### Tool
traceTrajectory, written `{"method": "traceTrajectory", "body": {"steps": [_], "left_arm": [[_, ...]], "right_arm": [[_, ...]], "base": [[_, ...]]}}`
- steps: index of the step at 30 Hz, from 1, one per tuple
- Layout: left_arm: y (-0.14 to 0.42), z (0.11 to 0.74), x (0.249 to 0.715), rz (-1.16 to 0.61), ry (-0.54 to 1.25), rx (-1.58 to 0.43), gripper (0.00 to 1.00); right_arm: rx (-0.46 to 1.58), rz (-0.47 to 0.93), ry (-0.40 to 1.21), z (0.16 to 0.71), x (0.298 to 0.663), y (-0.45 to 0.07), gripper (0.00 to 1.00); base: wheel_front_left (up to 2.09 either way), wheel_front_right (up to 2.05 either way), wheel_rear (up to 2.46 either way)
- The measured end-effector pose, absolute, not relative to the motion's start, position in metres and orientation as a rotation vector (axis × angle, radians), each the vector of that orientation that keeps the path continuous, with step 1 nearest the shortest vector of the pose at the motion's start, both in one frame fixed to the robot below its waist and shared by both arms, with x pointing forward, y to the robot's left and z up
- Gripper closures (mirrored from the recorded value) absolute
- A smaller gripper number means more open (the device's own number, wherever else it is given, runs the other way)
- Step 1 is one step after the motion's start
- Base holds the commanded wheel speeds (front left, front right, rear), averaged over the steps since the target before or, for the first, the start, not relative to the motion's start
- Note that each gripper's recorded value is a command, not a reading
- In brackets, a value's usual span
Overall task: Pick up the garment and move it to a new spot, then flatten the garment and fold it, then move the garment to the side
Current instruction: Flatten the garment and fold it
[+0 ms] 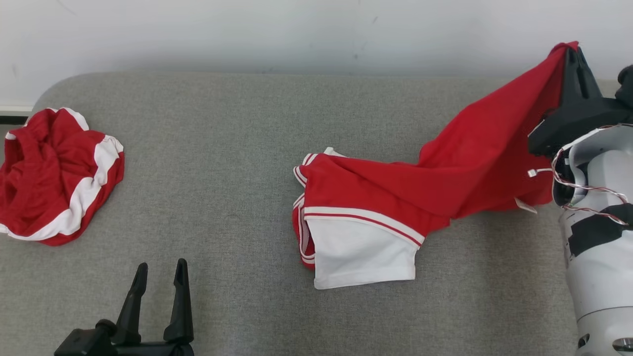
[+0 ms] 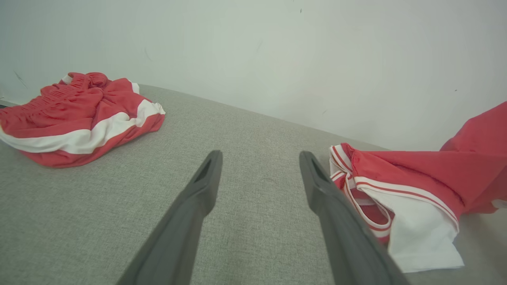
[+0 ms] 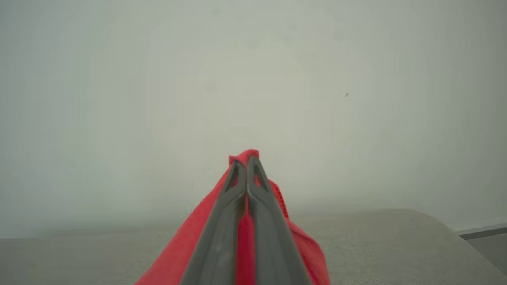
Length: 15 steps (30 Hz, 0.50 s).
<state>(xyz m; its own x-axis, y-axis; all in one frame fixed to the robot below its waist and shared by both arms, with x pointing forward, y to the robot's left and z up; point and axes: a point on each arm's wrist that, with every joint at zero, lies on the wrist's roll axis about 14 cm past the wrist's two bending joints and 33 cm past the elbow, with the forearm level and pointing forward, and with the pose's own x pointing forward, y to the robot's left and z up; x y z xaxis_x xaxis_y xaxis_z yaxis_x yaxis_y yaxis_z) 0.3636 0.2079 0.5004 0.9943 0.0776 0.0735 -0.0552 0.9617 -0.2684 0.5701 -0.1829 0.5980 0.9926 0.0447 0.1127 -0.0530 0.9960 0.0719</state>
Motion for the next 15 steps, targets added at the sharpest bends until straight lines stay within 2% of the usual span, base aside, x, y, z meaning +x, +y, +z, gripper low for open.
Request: {"method": "traceTrajectory", "body": {"steps": [9,15], "left_arm": [[0.210,0.503,0.357,0.076,-0.093,-0.276,0.00],[0.207,0.507,0.361,0.066,-0.104,-0.283,0.00]], "right_arm": [[0.057,0.141,-0.138,0.614,0.552,-0.154,1.00],[0.037,0.166,-0.252,0.660,0.523,-0.158,1.00]], "base": [[0.00,0.00,0.00],[0.00,0.00,0.00]]}}
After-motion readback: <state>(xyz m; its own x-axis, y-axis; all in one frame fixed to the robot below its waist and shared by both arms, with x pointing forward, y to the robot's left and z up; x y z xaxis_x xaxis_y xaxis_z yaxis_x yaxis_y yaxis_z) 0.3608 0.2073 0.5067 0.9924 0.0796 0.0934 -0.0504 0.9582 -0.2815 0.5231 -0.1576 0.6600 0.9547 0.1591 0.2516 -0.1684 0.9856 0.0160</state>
